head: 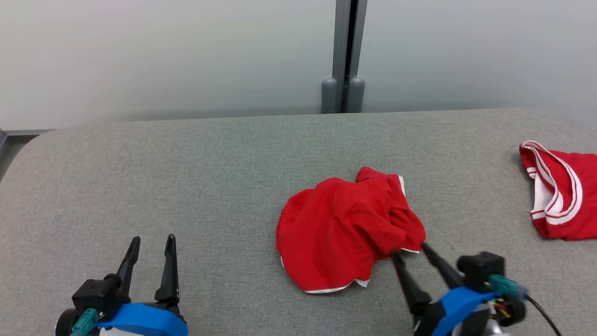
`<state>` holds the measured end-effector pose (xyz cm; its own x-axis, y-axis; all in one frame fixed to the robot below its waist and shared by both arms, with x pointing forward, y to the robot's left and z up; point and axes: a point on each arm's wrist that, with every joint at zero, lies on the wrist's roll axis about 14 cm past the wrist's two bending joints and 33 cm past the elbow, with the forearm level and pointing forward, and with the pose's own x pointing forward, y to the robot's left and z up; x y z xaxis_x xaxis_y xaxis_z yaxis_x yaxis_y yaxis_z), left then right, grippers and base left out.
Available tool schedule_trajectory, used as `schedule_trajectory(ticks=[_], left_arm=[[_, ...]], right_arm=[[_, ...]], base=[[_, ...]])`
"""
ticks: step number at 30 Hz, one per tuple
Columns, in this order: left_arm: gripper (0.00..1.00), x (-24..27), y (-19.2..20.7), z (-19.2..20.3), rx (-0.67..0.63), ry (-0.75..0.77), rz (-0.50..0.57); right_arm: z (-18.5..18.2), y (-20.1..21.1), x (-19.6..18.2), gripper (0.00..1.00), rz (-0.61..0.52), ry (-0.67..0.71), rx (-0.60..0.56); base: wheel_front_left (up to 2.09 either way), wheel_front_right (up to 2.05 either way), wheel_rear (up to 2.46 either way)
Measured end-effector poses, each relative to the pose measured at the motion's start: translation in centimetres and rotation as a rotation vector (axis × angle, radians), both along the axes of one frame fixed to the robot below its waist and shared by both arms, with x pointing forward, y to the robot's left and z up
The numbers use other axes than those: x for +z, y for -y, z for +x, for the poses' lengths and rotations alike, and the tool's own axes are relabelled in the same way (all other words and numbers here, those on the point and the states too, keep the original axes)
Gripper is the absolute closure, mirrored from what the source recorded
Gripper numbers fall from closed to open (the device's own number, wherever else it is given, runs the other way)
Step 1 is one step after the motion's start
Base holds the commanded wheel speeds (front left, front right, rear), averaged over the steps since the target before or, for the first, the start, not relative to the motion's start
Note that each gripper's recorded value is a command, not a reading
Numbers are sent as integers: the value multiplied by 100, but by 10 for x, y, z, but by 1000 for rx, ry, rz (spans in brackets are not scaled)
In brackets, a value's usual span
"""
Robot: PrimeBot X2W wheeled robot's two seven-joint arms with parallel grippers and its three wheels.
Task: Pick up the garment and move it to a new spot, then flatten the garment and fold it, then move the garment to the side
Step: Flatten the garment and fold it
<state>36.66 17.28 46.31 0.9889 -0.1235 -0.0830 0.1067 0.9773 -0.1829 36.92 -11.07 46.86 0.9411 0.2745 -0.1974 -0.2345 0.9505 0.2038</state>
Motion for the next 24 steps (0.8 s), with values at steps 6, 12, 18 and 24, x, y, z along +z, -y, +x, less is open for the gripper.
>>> schedule_trajectory(ticks=[6,12,18,24], left_arm=[[0,1,-6,0,17,4,0],[0,3,-12,-1,36,9,3],[0,2,-16,-4,45,4,6],[0,5,-17,-6,49,14,6]], right_arm=[[9,-26,-25,0,20,-146,83],[25,-32,-29,0,47,-154,89],[40,-43,-14,100,48,-73,113],[54,-43,14,100,44,43,118]], base=[[0,0,0],[0,0,0],[0,0,0],[0,0,0]])
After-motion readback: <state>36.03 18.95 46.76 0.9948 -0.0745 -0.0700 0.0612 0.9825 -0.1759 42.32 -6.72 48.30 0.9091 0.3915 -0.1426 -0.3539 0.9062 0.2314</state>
